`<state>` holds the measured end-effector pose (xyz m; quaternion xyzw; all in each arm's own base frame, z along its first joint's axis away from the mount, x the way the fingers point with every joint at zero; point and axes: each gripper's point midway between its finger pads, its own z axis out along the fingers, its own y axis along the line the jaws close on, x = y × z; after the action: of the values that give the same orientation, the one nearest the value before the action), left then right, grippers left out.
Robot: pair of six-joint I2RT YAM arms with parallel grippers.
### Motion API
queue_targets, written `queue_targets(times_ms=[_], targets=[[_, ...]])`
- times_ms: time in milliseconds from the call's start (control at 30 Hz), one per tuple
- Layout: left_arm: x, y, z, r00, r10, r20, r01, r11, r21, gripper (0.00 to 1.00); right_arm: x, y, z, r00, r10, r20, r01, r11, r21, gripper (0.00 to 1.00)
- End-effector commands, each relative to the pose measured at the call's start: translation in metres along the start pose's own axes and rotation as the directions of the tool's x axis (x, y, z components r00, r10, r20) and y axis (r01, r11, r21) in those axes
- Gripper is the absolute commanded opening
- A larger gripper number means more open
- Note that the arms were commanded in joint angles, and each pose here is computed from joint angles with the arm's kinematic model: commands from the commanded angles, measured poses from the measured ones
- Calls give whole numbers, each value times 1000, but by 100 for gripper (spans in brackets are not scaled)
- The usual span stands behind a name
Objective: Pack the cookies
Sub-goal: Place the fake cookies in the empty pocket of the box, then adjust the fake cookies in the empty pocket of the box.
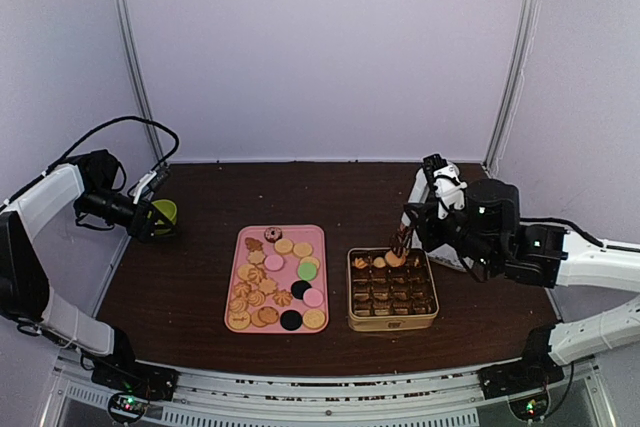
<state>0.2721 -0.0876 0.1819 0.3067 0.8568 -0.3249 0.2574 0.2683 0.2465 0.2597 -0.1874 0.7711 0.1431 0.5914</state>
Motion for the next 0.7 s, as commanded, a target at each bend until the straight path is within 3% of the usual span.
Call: queue_targets(times_ms=[0, 267, 433, 667], targets=[[-5, -4, -4, 999, 16, 27, -17, 1000, 13, 97, 10, -23, -11, 1000, 22, -10, -21, 997, 78, 0], [-4, -4, -4, 1000, 15, 28, -15, 1000, 15, 97, 21, -41, -11, 999, 27, -26, -23, 991, 135, 0], [-3, -4, -3, 1000, 17, 25, -18, 1000, 16, 97, 18, -36, -9, 999, 40, -19, -38, 994, 98, 0], [-1, -4, -2, 1000, 15, 21, -15, 1000, 19, 97, 17, -33, -5, 999, 47, -19, -45, 994, 98, 11]])
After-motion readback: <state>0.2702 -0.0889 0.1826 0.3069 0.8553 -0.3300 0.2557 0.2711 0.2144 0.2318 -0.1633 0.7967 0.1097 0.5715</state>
